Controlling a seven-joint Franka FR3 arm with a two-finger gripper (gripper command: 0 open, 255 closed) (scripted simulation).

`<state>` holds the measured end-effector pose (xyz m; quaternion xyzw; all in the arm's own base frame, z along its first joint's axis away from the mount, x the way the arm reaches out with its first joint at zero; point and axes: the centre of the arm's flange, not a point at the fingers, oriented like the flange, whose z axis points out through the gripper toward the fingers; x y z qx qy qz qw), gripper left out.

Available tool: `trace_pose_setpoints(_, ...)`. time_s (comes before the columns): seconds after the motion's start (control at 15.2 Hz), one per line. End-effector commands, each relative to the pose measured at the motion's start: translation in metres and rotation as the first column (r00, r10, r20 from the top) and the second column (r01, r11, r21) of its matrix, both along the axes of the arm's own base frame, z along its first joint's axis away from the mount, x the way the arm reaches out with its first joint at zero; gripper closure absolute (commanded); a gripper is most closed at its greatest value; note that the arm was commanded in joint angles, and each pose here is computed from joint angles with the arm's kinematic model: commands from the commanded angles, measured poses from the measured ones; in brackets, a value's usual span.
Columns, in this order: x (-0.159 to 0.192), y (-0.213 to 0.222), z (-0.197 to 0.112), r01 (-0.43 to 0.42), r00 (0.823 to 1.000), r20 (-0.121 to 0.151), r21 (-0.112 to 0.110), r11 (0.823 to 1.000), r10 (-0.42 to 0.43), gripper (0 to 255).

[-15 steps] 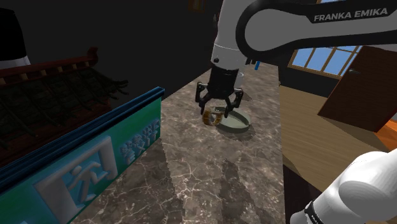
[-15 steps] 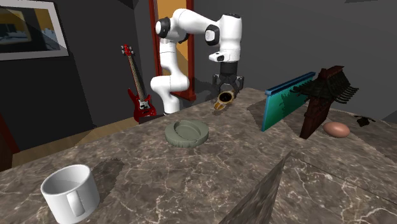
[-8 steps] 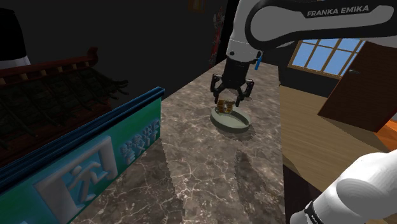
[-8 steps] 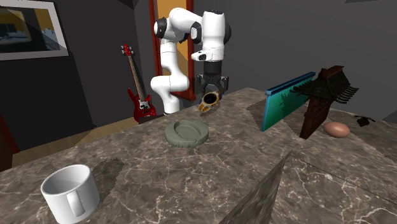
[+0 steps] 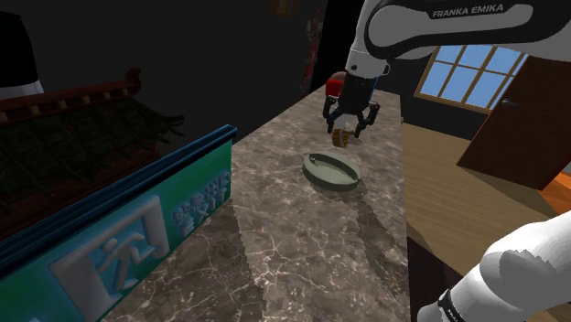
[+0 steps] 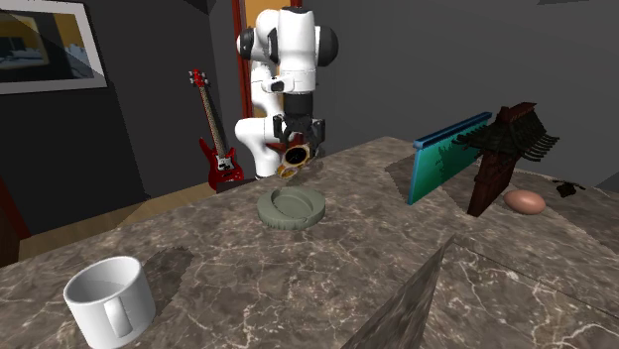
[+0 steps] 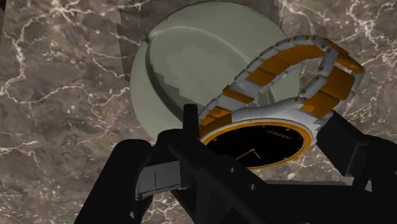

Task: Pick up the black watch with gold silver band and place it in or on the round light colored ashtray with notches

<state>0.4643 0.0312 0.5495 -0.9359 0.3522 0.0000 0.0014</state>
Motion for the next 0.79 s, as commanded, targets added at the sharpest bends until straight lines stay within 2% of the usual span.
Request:
trace_pose_setpoints(0.0, 0.004, -0.019, 0.002, -0.002, 1.000, 0.000, 0.000, 1.000, 0.002, 255)
trace_pose_setpoints(0.73, 0.004, -0.019, -0.056, -0.002, 1.000, 0.000, 0.000, 1.000, 0.002, 255)
